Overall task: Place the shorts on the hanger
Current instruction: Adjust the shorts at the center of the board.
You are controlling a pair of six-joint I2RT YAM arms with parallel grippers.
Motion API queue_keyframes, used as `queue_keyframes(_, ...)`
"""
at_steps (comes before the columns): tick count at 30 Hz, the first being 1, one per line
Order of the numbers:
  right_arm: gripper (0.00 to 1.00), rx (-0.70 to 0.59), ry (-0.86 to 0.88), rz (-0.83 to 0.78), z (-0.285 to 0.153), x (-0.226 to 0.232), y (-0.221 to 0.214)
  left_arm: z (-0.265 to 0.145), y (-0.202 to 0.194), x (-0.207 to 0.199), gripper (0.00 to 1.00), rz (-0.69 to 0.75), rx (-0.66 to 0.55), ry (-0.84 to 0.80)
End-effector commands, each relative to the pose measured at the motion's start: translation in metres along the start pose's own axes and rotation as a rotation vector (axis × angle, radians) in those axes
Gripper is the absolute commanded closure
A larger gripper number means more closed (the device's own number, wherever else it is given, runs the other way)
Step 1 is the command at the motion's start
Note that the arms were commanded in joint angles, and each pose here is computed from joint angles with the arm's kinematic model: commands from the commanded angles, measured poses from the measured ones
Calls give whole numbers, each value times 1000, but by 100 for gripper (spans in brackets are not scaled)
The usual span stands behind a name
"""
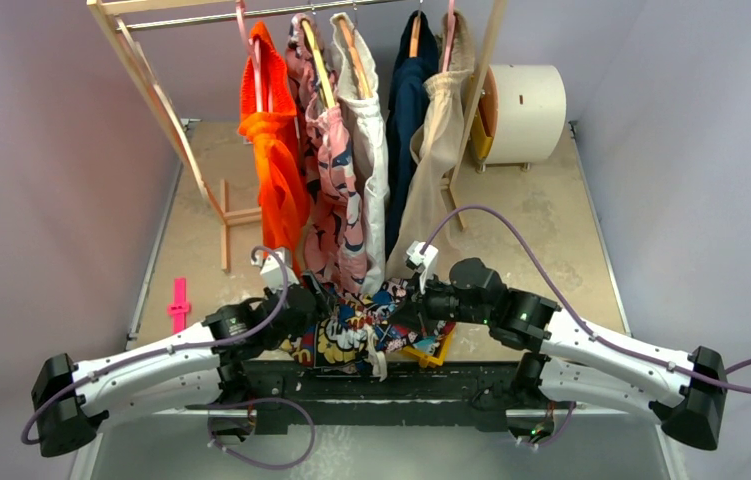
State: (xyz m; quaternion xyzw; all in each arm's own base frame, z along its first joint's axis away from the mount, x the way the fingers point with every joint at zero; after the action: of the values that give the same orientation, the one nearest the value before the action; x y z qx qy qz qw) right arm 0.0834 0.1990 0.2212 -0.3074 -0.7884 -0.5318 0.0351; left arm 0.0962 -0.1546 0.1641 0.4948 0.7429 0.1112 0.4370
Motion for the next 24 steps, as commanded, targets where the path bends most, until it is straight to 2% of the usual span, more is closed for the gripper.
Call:
queue_keyframes(1,100,-29,44,-20,2,5,5,5,-1,-12,41,-28,10,-47)
queue_keyframes(13,100,-16,24,-19,5,4,3,13,-5,-17,38,18,38,-8)
queue_keyframes(17,100,-20,23,-20,4,4,3,14,-8,-15,49,34,51,-4)
queue_keyframes(24,100,-25,20,-22,4,4,4,9,-5,-15,88,48,49,-30)
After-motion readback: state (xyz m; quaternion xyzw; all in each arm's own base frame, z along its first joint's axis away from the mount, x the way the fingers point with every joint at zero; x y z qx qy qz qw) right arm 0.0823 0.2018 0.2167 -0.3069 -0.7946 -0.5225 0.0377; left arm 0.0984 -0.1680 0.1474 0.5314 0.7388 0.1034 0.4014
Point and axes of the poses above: each gripper's point midway between its finger pads, its own z axis out along the fingers, its own x axis along the line the jaws close on, y = z × x, the point moved 10 cm from there along -z, back along the fingers, and after that the axes turned 1 degree about -z, right-handed, at the moved point
